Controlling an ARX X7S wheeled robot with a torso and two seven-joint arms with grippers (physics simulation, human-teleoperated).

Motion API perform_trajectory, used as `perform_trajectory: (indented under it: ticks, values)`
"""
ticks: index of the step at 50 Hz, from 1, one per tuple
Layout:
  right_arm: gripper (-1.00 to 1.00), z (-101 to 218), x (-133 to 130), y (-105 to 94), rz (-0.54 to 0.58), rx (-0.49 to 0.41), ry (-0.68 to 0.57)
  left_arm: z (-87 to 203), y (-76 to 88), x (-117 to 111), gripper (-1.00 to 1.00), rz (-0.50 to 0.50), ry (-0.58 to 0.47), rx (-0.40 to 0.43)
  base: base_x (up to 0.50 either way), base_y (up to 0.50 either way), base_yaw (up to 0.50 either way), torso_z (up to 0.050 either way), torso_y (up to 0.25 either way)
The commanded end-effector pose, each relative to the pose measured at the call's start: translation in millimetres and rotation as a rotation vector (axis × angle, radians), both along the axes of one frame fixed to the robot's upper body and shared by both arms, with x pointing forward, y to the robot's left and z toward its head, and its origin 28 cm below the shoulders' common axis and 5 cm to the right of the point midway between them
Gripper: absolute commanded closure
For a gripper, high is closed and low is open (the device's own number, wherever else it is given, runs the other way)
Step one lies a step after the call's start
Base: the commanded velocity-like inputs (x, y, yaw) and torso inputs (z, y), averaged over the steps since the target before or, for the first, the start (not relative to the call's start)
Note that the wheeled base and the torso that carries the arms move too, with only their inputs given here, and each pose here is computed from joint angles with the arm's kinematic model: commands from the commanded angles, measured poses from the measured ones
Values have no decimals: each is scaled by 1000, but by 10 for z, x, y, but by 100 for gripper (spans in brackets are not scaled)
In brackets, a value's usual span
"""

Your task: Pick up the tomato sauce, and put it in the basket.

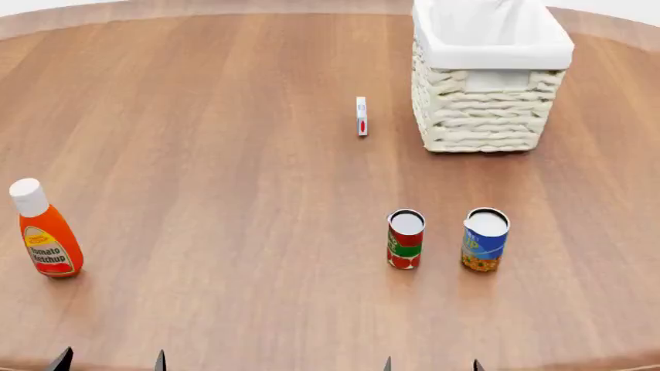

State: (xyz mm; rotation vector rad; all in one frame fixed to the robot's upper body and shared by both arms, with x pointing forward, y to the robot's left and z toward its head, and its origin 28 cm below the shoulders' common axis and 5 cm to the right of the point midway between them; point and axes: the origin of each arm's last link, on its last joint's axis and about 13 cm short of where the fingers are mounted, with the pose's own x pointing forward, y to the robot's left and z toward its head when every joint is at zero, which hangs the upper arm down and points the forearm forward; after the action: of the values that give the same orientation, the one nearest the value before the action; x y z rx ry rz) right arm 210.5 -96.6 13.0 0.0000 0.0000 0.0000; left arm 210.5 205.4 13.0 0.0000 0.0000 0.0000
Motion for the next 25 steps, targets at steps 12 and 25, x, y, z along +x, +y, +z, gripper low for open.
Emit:
perform_trajectory:
  ticks: [12, 25]
  values:
    - [-100, 59, -14, 13, -7, -9, -26, 41, 16, -21, -100, 8, -8, -1, 0, 0, 0, 0, 0]
    - [-100, 523, -160, 36, -20, -125, -220, 396, 27, -168, -100, -5, -195, 10, 0, 0, 0, 0, 0]
